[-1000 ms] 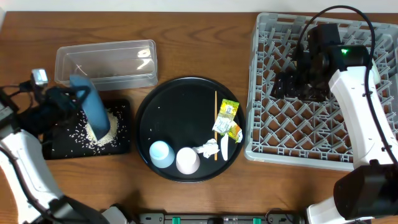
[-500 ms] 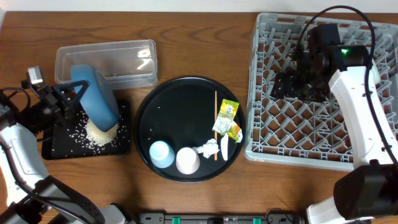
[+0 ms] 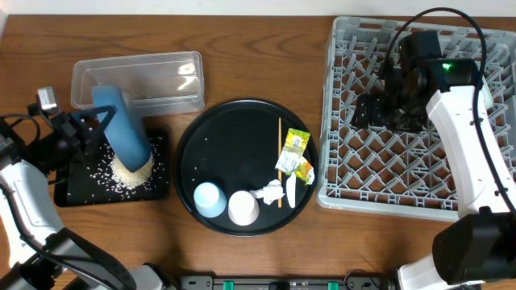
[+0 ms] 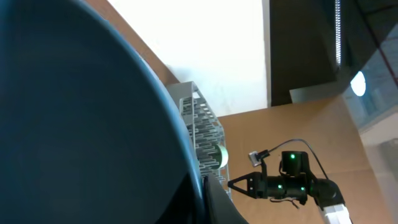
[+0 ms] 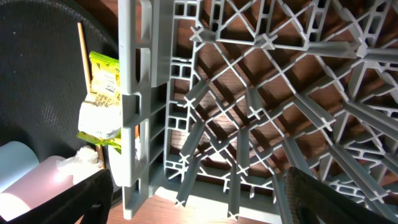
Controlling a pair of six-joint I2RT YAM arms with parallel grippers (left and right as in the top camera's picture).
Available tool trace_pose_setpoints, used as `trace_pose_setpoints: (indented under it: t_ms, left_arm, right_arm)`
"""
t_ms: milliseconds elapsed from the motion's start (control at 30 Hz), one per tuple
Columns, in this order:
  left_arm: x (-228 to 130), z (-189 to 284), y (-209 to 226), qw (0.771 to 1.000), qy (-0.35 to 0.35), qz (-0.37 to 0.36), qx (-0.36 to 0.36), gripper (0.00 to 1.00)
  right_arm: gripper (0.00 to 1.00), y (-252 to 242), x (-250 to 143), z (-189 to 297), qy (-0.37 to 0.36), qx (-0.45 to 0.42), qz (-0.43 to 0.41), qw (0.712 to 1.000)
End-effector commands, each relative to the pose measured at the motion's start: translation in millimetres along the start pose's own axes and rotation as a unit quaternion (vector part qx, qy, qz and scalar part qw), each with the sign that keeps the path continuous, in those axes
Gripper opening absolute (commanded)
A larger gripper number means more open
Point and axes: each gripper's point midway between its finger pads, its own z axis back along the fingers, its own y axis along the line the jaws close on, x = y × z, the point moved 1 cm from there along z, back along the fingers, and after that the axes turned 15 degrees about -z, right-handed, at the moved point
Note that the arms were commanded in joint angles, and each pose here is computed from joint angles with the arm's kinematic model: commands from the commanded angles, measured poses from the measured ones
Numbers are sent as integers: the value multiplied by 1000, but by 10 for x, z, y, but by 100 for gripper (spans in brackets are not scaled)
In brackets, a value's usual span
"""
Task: Sort waste into correct bins and load items into the dishwasher rack
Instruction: 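Lift the teal bowl and tip it over the black tray, then return the teal bowl with the left gripper onto the round tray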
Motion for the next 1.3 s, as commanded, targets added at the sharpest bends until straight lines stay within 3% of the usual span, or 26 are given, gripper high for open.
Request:
trace_pose_setpoints:
  t_ms: [0,100,167,300,633,867,1100,1267]
  left_arm:
    - [6,7,-289,997,-7,-66,-46,6]
    - [23,1,-272,998,-4,-57,-21,6]
    - [21,-7,-400,997,-4,-55,-51,6]
    - [-74,-185,-561,994,24,-99,-42,6]
    - [-554,-1128,-1026,972,128,-199,10,6]
    - [-1187,-1780,-848,933,204,-269,127,6]
    - [-1705,-2232,-598,889,252,-328,195,6]
    - [-2010,-2400,-438,876,291,-330,199,6]
  right_arm:
    - [85,-18,5,30,-4,-2,-7,1000]
    - [85,-39,6,30,-5,-9,-7,1000]
    - [85,-44,8,30,-5,-10,-7,1000]
    - [85,-43,7,31,-6,-10,-7,1000]
    - [85,-43,8,30,-5,-10,-8,1000]
    - [85,-50,-8,30,-2,-11,-8,1000]
    - [86,-50,-10,30,-2,-11,-8,1000]
    - [86,-51,-20,30,0,-12,-8,1000]
